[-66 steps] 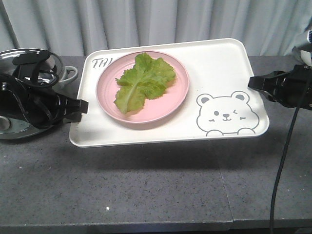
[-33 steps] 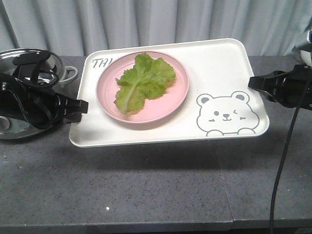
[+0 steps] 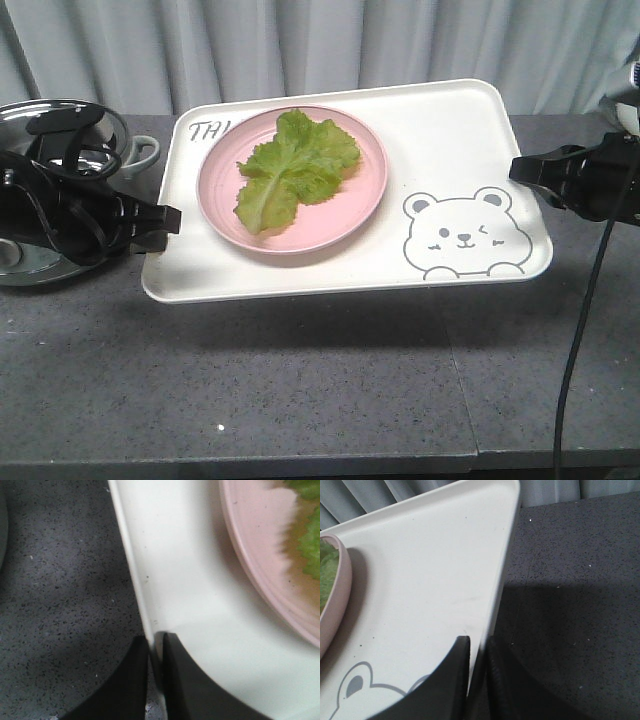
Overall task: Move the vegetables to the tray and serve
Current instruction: 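Lift the tray with both grippers and pull it toward the robot, then hold the tray level with both grippers while the base turns away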
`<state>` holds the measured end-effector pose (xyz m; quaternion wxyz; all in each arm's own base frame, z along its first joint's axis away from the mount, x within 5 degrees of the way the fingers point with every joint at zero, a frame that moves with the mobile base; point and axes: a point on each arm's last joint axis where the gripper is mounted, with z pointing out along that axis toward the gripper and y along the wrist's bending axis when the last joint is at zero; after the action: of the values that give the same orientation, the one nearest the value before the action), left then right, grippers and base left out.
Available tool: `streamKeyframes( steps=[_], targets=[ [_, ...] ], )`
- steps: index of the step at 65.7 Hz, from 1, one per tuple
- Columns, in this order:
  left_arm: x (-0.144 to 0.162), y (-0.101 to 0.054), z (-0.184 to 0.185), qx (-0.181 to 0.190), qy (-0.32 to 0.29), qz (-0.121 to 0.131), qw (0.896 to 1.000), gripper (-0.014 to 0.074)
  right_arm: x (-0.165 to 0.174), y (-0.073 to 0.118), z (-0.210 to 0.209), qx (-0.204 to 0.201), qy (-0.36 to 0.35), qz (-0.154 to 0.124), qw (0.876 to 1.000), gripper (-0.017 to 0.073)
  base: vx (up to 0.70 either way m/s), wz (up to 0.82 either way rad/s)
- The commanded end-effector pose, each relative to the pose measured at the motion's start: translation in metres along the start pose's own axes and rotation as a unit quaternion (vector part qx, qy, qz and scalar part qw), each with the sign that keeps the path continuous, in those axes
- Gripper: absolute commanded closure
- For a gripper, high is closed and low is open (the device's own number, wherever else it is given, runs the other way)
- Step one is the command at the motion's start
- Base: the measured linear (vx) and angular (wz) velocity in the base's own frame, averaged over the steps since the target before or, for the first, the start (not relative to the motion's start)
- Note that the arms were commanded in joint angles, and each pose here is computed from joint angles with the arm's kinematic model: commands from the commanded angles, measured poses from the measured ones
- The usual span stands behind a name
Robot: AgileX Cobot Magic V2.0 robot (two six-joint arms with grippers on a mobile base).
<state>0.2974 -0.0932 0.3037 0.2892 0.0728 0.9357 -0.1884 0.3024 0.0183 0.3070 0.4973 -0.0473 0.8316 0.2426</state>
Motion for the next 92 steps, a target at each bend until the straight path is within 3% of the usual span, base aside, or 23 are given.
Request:
streamKeyframes(
  steps=[1,92],
  targets=[
    [-0.0107,-0.0179,-0.0204,0.036,-0.052,0.009,0.998,0.0601,-0.0129,0.0176,-0.0110,-0.044,-0.018,-0.015,0.999,0.0482,0.00,0.00],
    [-0.0107,-0.0179,-0.0204,0.036,-0.052,0.009,0.998,0.0600,-0.0130,0.0172,-0.0110,-0.042,-0.019,-0.015,0.999,0.0482,-0.01,-0.05]
  ],
)
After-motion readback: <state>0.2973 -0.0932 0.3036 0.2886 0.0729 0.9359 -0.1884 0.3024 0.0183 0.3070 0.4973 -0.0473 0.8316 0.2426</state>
